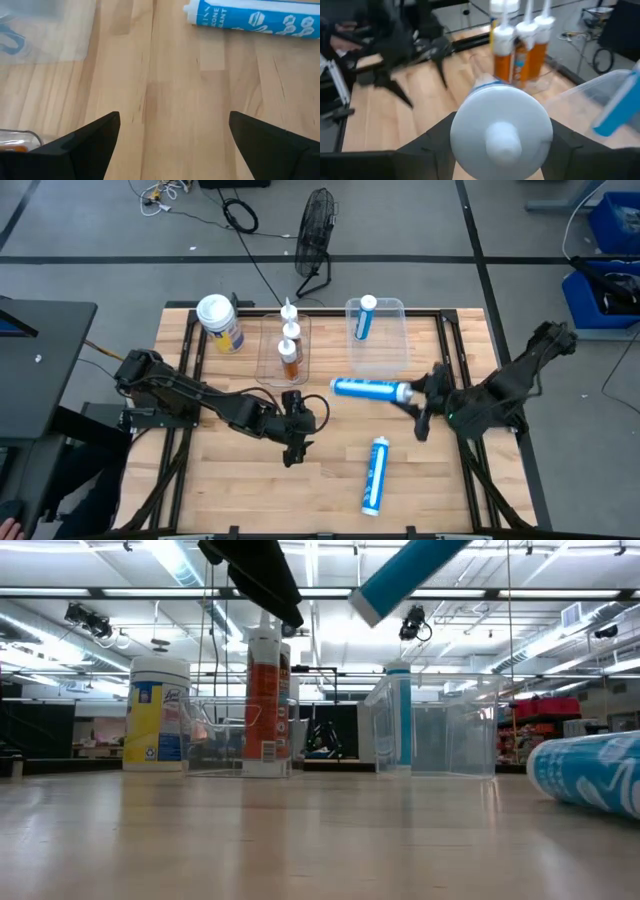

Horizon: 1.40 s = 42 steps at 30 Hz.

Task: Pick & place silicon tubes, Sealant and Lysol wipes
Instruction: Put the right blue sealant into the right transparent bin

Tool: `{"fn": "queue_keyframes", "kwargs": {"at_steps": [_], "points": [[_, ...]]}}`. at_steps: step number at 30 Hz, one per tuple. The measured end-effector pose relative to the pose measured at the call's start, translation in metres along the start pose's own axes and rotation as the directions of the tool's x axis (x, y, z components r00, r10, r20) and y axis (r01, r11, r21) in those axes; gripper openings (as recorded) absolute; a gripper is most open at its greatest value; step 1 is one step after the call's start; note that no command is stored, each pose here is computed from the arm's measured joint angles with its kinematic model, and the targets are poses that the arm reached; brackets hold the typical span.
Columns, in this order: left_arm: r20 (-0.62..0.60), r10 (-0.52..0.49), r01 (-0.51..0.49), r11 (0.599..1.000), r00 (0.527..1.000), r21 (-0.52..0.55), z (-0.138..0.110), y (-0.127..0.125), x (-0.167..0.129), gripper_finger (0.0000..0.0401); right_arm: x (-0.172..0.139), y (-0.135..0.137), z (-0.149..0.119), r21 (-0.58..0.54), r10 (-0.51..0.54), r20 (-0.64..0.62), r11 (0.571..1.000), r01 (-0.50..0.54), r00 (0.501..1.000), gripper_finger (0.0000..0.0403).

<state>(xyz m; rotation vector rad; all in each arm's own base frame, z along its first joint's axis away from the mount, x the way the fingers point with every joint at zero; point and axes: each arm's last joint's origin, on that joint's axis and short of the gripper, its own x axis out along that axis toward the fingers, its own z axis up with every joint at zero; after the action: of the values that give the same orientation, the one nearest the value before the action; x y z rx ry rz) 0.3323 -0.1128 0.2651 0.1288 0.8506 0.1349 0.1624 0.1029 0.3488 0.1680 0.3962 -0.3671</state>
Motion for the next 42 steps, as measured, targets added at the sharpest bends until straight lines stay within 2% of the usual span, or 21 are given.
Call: {"fn": "queue_keyframes", "kwargs": {"at_steps": [8, 13, 20, 29, 32, 40, 42], "points": [[0.008, -0.001, 0.001, 1.000, 1.000, 0.029, 0.001, 0.000, 0.000, 0.0381, -0.021, -0.030, 0.057, 0.029, -0.089, -0.041, 0.996, 0.090, 0.995, 0.0210], [0.015, 0.004, -0.004, 0.999, 1.000, 0.049, 0.002, 0.001, 0.001, 0.0381, -0.023, -0.051, 0.084, 0.042, -0.178, -0.124, 0.982, 0.185, 0.976, 0.0210], [0.037, 0.006, -0.009, 0.998, 0.999, 0.065, 0.005, 0.002, 0.002, 0.0381, -0.010, -0.075, 0.121, 0.019, -0.312, -0.280, 0.944, 0.330, 0.908, 0.0210], [0.079, -0.003, -0.004, 0.997, 0.997, 0.080, 0.009, 0.001, 0.001, 0.0381, 0.049, -0.111, 0.150, -0.025, -0.324, -0.487, 0.934, 0.358, 0.811, 0.0210], [0.088, -0.005, -0.003, 0.996, 0.996, 0.092, 0.010, 0.001, 0.001, 0.0381, 0.072, -0.129, 0.151, -0.021, -0.318, -0.558, 0.929, 0.370, 0.767, 0.0210], [0.090, -0.005, -0.004, 0.995, 0.996, 0.101, 0.010, 0.001, 0.001, 0.0381, 0.121, -0.176, 0.143, 0.079, -0.177, -0.702, 0.943, 0.323, 0.690, 0.0210], [0.090, -0.005, -0.004, 0.995, 0.996, 0.102, 0.010, 0.001, 0.001, 0.0381, 0.130, -0.187, 0.140, 0.082, -0.179, -0.721, 0.937, 0.339, 0.669, 0.0210]]}}
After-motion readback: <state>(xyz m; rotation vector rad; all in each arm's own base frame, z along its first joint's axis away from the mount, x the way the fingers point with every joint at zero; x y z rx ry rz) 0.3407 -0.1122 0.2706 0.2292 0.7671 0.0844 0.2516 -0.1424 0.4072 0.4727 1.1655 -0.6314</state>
